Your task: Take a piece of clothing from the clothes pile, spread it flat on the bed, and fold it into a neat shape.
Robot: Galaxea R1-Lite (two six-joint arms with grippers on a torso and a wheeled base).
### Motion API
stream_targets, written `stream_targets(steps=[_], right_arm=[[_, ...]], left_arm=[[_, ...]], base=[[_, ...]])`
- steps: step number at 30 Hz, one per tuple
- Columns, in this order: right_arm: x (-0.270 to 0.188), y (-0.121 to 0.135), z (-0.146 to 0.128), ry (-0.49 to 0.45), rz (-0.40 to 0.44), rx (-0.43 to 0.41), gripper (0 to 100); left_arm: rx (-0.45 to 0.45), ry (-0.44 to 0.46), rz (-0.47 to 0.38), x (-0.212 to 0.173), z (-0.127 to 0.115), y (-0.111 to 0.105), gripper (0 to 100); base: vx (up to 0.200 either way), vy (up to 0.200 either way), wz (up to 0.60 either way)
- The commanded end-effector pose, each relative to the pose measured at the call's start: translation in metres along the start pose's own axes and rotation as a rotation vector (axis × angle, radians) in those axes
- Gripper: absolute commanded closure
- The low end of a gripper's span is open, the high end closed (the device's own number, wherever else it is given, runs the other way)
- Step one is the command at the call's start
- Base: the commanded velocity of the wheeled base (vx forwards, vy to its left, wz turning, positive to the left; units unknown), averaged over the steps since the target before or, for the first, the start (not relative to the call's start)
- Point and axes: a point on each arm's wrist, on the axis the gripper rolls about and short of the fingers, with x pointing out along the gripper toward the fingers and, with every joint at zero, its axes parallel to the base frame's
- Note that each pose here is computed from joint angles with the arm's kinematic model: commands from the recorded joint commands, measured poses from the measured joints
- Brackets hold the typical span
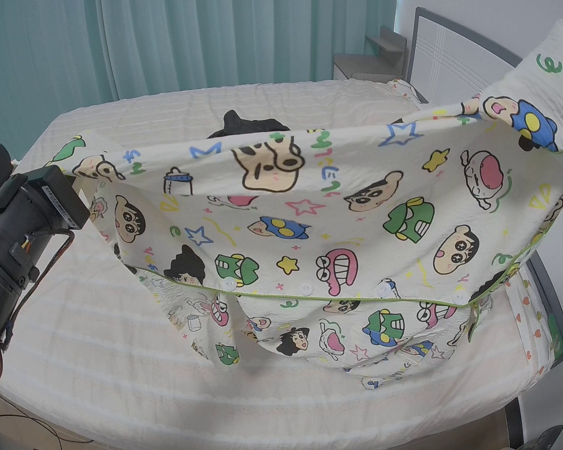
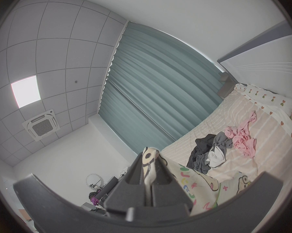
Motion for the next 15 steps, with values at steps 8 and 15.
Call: stream_targets(steps=[8, 15], right_arm=[[0.0052, -0.0051, -0.0047, 0.033, -0.003, 0.006, 100], [0.0127, -0.0102, -0.0081, 0.054, -0.012, 0.009, 100]], left_arm=[[0.006, 0.002, 0.017, 0.0009, -0.0009, 0.0030, 100], [0.003, -0.008, 0.024, -0.0010, 0.0012, 0.0049, 100]], base=[[0.000, 0.200, 0.00], [0.000, 0.200, 0.00]])
